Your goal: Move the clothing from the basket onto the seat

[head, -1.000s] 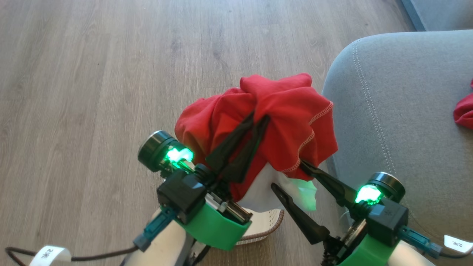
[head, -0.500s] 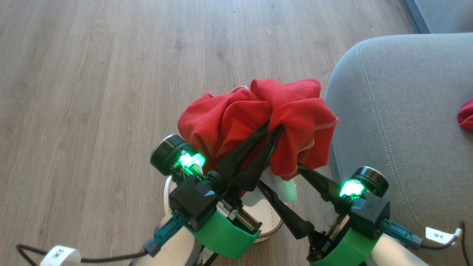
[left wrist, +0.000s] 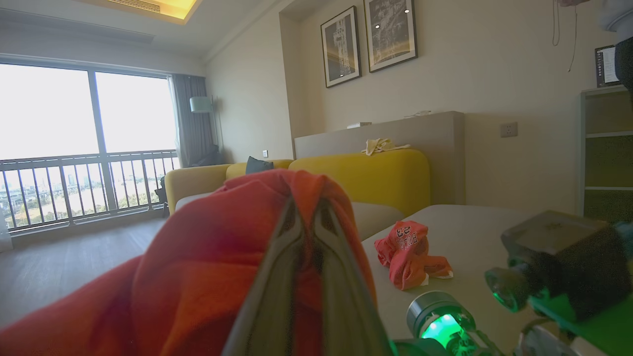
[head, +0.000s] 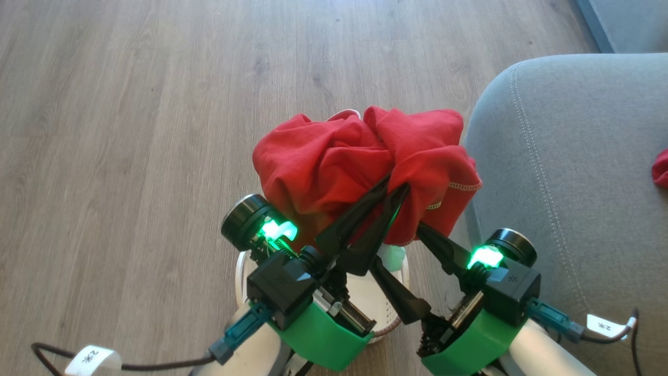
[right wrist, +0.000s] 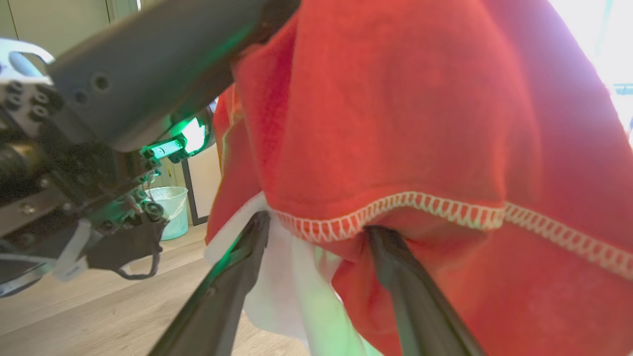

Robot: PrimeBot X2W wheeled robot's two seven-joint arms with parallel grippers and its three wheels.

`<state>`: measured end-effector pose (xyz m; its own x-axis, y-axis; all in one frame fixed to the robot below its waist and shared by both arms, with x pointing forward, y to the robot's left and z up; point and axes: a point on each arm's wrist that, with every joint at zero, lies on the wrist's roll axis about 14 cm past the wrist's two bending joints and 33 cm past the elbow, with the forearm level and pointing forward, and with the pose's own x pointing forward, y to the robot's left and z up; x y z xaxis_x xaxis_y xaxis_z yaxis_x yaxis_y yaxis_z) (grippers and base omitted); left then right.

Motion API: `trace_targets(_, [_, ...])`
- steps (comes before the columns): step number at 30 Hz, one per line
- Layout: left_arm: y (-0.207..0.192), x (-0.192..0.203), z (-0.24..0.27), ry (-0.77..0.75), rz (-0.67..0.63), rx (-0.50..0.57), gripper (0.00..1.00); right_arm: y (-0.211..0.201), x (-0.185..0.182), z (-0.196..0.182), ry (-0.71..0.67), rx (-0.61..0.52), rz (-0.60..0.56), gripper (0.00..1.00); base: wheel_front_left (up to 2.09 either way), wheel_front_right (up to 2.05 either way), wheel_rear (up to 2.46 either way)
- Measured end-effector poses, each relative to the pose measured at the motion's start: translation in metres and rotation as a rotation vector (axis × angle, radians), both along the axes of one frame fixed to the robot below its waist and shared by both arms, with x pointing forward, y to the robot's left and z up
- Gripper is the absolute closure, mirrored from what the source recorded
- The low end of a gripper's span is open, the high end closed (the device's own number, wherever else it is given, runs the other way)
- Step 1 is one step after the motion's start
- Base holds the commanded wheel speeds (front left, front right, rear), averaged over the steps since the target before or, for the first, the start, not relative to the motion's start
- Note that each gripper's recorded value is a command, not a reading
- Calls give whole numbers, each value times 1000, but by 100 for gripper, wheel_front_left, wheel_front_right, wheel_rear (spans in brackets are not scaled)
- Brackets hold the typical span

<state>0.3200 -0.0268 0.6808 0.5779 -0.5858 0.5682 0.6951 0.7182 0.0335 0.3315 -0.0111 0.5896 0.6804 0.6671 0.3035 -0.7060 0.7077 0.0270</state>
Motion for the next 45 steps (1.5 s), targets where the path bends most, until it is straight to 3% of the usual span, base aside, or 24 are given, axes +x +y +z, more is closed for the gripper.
trace_targets(20, [2, -1, -4, 5, 9, 13, 100, -11, 21, 6, 21, 75, -100, 0, 0, 0, 0])
trace_targets(31, [1, -6, -2, 0, -1, 14, 100, -3, 22, 2, 39, 84, -100, 0, 0, 0, 0])
trace_targets(32, [1, -7, -2, -1, -2, 15, 100, -3, 23, 1, 43, 83, -101, 54, 0, 0, 0])
trace_targets(33, [0, -8, -2, -2, -3, 15, 100, -3, 23, 0, 47, 84, -101, 83, 0, 0, 0])
trace_targets(34, [0, -8, -2, -3, -3, 16, 100, -2, 23, 0, 49, 83, -101, 100, 0, 0, 0])
trace_targets(45, [5, -7, -2, -4, 9, 14, 100, -5, 28, -1, 66, 103, -110, 100, 0, 0, 0])
